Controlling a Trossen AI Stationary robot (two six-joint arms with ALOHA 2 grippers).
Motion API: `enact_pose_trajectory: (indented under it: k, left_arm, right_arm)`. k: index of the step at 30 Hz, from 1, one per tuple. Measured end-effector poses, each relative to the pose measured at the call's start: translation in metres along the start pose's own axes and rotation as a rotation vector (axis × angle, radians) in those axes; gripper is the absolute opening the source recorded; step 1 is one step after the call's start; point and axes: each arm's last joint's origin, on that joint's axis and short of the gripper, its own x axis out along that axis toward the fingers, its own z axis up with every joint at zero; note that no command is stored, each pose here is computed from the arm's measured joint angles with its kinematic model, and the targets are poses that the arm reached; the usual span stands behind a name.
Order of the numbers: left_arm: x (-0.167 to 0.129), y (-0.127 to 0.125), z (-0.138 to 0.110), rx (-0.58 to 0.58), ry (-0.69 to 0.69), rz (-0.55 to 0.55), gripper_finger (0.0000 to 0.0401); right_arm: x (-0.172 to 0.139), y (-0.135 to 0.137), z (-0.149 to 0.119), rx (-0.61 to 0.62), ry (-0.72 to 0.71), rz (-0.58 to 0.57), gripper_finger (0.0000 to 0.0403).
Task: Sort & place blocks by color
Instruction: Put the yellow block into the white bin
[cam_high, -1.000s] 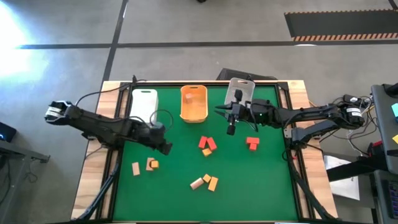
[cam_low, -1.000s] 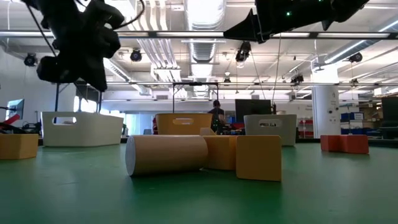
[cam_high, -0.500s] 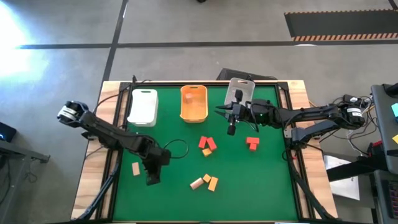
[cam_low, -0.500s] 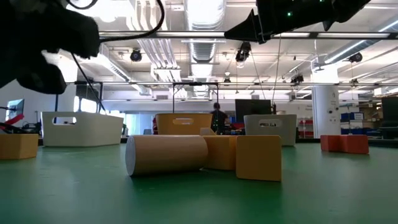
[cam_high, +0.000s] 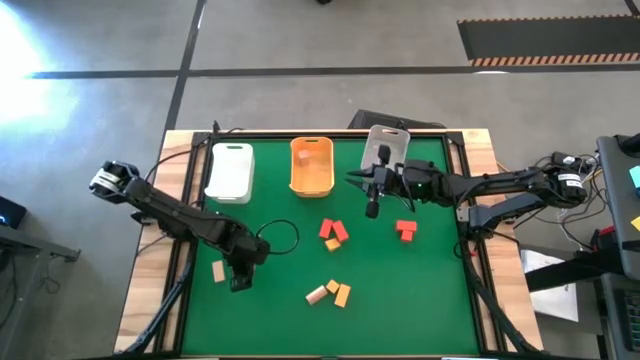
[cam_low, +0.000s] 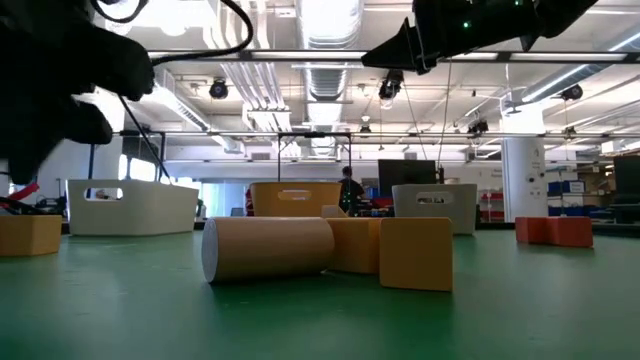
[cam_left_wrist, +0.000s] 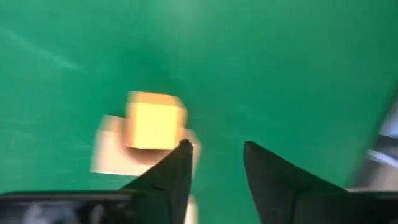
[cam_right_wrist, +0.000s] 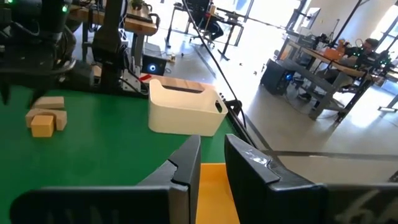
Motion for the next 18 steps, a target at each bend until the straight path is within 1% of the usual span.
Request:
enact_pose_trajectory:
  k: [3,6,9,15,18]
  left_arm:
    - [0.002,0.002,-0.001,0.055,-0.061,0.125,0.0171]
    - [0.005,0.003,-0.001,0.100,-0.086,0.191,0.0196]
    - [0.009,0.004,-0.005,0.109,-0.071,0.202,0.0206]
    - [0.018,0.005,-0.011,0.099,-0.056,0.209,0.0208]
    - [0.019,0.004,-0.010,0.102,-0.074,0.198,0.0208]
  right_arm:
    - [0.000,0.000,-0.001,0.009,0.002,0.001,0.0063]
    - [0.000,0.000,-0.001,0.020,0.005,0.001,0.0061]
    - [0.000,0.001,-0.002,0.024,0.013,0.003,0.0059]
    - [0.000,0.001,-0.004,0.031,0.031,0.007,0.0059]
    - [0.000,0.001,-0.004,0.033,0.033,0.008,0.0060]
